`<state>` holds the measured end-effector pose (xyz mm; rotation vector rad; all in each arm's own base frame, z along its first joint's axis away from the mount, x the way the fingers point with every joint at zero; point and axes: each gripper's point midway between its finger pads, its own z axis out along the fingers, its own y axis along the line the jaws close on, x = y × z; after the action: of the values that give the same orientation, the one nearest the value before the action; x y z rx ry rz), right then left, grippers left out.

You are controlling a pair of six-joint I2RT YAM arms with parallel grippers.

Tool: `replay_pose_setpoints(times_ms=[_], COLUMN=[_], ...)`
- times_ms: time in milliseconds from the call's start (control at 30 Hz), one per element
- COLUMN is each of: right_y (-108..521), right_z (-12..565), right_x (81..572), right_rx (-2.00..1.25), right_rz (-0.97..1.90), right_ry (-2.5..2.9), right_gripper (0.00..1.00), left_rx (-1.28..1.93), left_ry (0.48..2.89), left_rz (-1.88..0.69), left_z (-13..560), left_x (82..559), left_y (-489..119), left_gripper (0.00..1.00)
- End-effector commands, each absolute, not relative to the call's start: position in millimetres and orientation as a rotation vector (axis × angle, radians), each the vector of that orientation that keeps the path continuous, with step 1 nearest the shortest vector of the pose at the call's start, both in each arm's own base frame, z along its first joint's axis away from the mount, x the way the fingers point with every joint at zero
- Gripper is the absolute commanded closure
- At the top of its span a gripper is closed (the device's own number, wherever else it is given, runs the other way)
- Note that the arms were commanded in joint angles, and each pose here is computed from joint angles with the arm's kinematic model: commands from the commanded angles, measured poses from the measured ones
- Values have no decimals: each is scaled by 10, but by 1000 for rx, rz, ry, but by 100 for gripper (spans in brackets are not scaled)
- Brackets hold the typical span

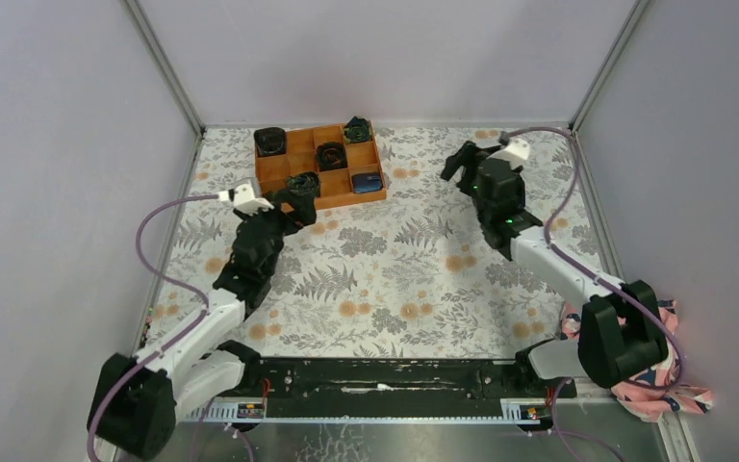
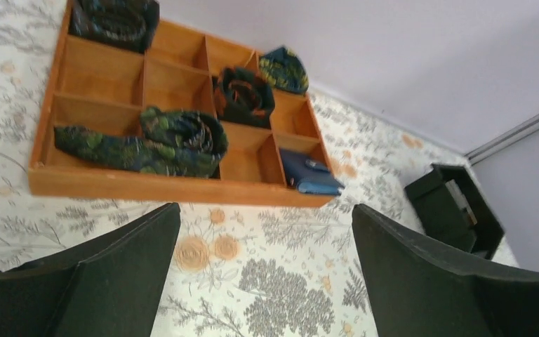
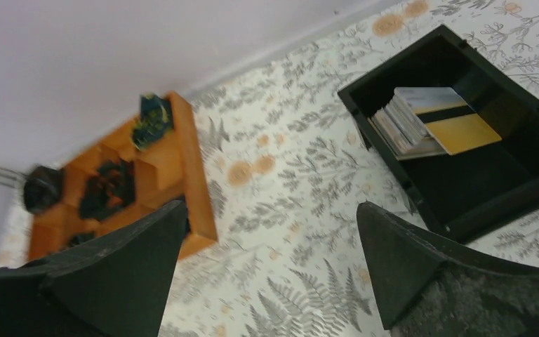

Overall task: Put the credit cards into the card holder
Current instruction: Pick up the card holder from the center of the board.

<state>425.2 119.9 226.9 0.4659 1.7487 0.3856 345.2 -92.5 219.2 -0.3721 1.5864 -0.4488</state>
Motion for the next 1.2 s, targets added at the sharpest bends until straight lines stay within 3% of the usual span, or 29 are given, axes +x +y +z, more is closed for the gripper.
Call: replay_pose_setpoints(times_ms=[0,200,467,833,1167], right_y=[1206,1703,2438,3144,3502], right_z=[2352,2232,1995,1668,1404], right_x=[4157,4169,4297,4493,4582], right_rx=[364,183,219,656,829], right_rz=[74,91,292,618,764], right_ry=[1693,1709,1852,1973,2051], right_gripper=[1,1,9,12,13], left_rx=[-457,-581,-762,-910,-920], left_ry=[1596,1680,1742,1759,1774], left_rz=[-317,-330,-356,-387,-395], left_z=[2159,1957,1766,1589,1521], left_x=[3507,3580,3637,3787,3853], left_y=[-964,-1111,-1148,-873,-707], left_gripper=[0,0,0,0,0])
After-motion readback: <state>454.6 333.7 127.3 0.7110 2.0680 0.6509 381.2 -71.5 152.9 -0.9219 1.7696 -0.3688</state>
